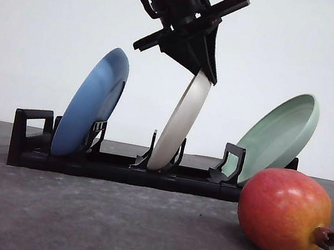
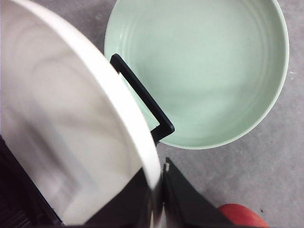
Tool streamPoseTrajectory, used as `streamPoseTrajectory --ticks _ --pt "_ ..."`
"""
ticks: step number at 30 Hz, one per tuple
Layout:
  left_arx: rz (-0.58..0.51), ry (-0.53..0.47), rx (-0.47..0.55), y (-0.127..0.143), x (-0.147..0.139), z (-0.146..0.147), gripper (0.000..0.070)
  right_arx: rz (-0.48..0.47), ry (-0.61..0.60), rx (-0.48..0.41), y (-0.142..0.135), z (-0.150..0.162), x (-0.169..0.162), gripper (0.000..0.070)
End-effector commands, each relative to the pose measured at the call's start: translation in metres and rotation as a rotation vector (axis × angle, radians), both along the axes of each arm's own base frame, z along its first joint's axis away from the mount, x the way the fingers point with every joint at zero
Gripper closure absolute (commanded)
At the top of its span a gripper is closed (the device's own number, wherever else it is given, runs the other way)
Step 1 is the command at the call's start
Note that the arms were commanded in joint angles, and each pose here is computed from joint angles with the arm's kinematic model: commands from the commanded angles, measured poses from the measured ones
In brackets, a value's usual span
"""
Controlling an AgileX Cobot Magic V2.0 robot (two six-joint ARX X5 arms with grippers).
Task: Place pomegranate in white plate
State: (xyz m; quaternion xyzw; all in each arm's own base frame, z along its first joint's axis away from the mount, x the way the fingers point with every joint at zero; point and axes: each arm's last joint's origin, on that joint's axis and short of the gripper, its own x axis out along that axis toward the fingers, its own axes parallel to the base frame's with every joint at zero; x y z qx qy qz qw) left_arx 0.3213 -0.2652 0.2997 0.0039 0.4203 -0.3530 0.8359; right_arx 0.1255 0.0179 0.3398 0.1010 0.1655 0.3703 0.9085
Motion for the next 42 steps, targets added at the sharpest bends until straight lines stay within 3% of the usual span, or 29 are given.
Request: streamPoseTrajectory --ticks 1,12,17,22,25,33,42 --pt "-0.012 -0.023 -0.014 -0.006 0.001 0.006 0.0697 0.0 -0.026 -0.005 0.0 0.006 0.0 0.0078" --pt "-0.066 -0.065 -0.065 -0.003 -0.021 0.052 0.0697 0.0 -0.026 -0.005 0.0 0.006 0.0 0.0079" --pt "-0.142 -0.081 -0.151 0.008 -0.047 0.084 0.0697 0.0 -0.026 -0.005 0.0 0.006 0.0 0.0079" --pt "-0.218 -0.089 -0.139 0.026 -0.086 0.113 0.0697 0.0 -0.026 -0.004 0.0 0.006 0.0 0.0079" --pt "-0.272 -0.092 -0.079 0.037 -0.113 0.123 0.0697 0.0 -0.026 -0.004 0.0 0.006 0.0 0.0079" --pt "-0.333 -0.14 0.201 0.043 -0.177 0.126 0.0697 0.0 -0.024 -0.003 0.0 0.006 0.0 0.0079" --pt "-0.373 -0.196 0.498 0.027 -0.214 0.08 0.0697 -0.001 -0.016 0.001 0.0 0.005 0.0 0.0079"
